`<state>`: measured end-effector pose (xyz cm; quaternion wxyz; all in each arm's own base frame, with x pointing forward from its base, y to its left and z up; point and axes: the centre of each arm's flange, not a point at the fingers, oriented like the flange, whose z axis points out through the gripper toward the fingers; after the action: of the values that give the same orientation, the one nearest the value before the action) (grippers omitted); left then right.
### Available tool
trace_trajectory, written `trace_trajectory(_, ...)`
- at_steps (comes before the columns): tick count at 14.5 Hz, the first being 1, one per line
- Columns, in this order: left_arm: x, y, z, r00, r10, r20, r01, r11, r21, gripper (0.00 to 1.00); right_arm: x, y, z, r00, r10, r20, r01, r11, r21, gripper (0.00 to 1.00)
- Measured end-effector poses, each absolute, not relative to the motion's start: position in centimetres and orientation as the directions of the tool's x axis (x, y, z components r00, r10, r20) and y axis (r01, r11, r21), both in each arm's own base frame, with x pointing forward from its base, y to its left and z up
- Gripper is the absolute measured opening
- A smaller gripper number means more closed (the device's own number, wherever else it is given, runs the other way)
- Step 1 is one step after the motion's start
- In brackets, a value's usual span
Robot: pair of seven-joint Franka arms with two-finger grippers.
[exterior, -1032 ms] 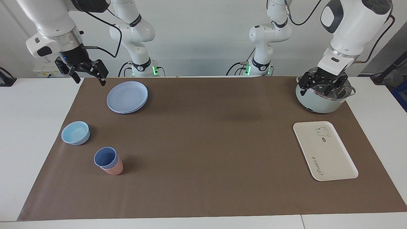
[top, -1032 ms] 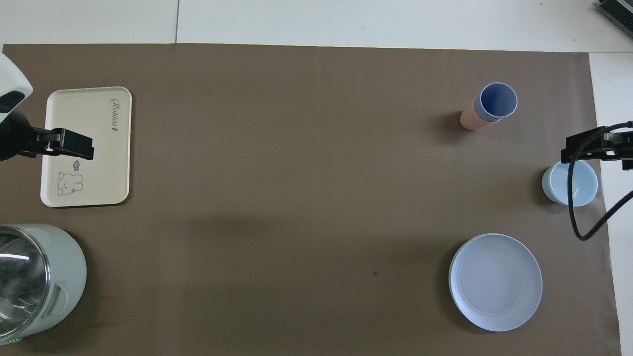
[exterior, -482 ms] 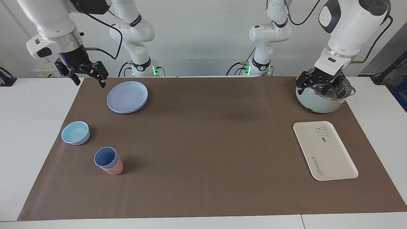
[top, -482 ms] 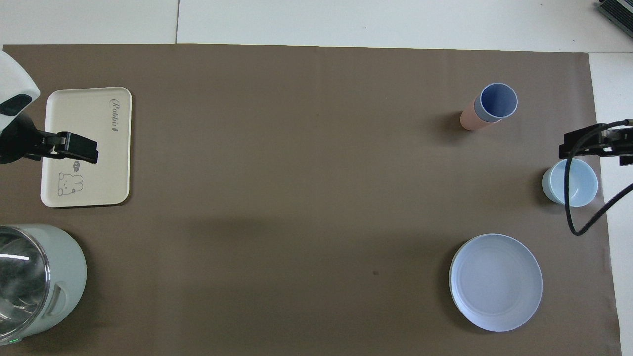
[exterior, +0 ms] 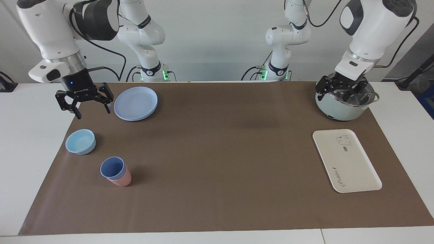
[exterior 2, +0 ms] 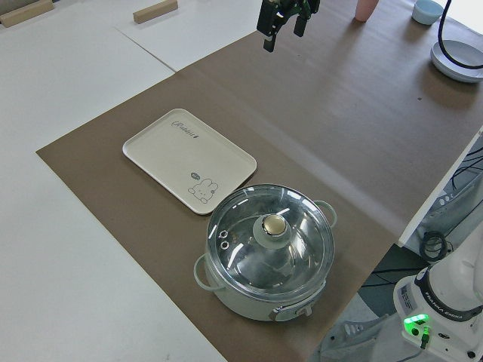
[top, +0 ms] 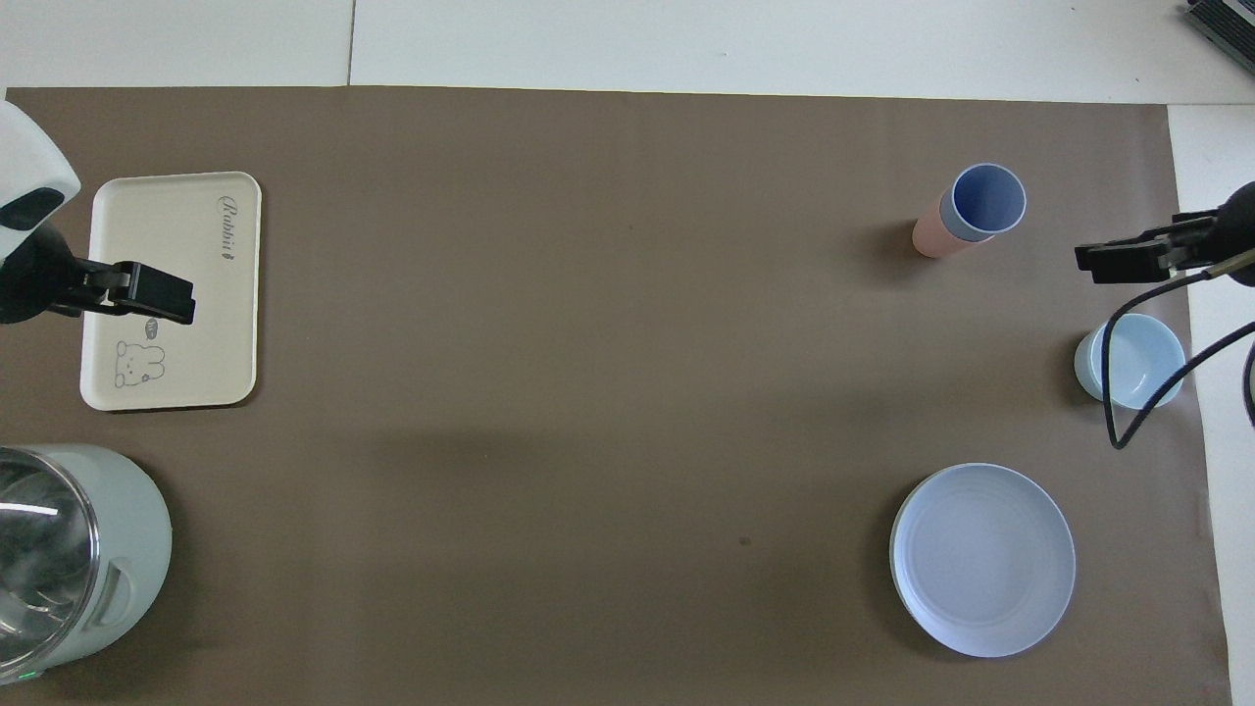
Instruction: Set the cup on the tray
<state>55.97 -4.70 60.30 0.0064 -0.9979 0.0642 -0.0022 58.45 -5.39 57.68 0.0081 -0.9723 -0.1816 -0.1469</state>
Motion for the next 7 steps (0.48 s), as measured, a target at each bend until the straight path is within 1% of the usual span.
trace_trajectory(3, 56.0, -4.7, 60.3, 0.992, -0.129, 0.003, -0.129, -0.992, -0.013, 1.00, 59.3, -9.2, 54.5, 0.771, 0.563, 0.296, 0.555, -0.823, 0.119, 1.00)
trace_trajectory(5, 56.0, -4.7, 60.3, 0.992, -0.129, 0.003, -0.129, -0.992, -0.013, 1.00, 60.6, -10.2, 52.1, 0.668, 0.675, 0.314, 0.664, -0.731, 0.160, 1.00)
trace_trajectory(7, 56.0, -4.7, 60.3, 0.992, -0.129, 0.003, -0.129, -0.992, -0.013, 1.00, 62.2, -10.4, 48.7, 0.575, 0.725, 0.379, 0.732, -0.663, 0.157, 1.00)
